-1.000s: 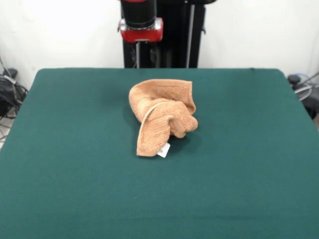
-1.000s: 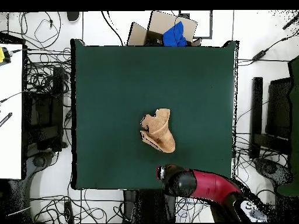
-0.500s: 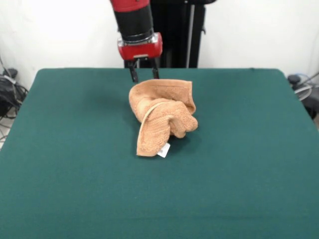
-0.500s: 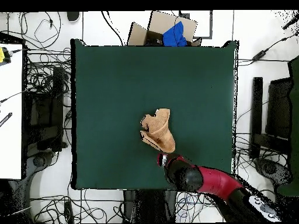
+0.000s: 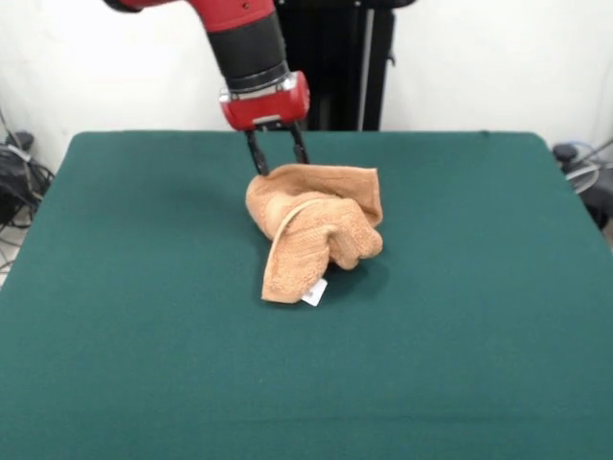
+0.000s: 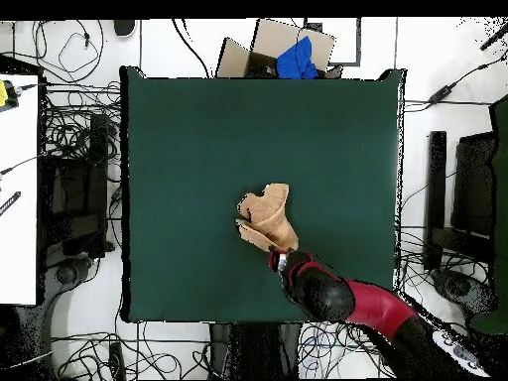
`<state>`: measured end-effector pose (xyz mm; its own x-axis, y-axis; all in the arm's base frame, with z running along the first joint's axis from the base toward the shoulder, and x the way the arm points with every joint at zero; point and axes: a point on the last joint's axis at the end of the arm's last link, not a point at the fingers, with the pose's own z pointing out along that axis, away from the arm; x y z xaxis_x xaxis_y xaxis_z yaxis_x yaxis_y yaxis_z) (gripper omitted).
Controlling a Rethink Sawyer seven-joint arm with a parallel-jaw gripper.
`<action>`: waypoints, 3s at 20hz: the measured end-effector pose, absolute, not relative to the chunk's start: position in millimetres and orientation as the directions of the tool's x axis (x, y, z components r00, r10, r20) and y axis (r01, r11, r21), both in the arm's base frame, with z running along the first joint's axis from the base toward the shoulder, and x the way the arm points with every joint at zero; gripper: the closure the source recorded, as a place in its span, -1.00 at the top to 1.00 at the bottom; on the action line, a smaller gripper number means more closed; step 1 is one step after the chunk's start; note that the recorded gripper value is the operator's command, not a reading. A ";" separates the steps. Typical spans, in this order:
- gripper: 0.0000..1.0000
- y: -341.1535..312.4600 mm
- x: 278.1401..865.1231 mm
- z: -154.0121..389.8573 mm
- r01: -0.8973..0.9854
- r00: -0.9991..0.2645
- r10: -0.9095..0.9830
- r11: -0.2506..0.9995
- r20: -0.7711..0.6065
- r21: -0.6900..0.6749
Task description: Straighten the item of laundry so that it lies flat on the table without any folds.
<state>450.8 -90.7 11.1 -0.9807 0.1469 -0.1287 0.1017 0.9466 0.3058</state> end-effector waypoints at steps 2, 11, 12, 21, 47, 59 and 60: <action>1.00 -87.2 451.9 10.3 0.098 -0.981 0.145 0.944 -0.129 0.315; 1.00 -78.4 461.7 14.5 0.074 -0.980 0.130 0.941 -0.151 0.332; 1.00 -77.8 463.7 16.1 0.069 -0.980 0.126 0.941 -0.156 0.331; 1.00 -77.7 478.6 31.2 0.034 -0.976 0.101 0.947 -0.194 0.319; 1.00 -61.6 459.0 22.2 0.047 -0.997 0.070 0.919 -0.044 0.393; 1.00 -68.6 465.3 36.0 0.053 -0.997 0.072 0.927 -0.039 0.372; 1.00 -69.1 465.4 36.9 0.052 -0.997 0.071 0.928 -0.040 0.370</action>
<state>465.4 -69.1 36.9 -0.9966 0.0714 -0.0402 0.0515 0.9277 0.3698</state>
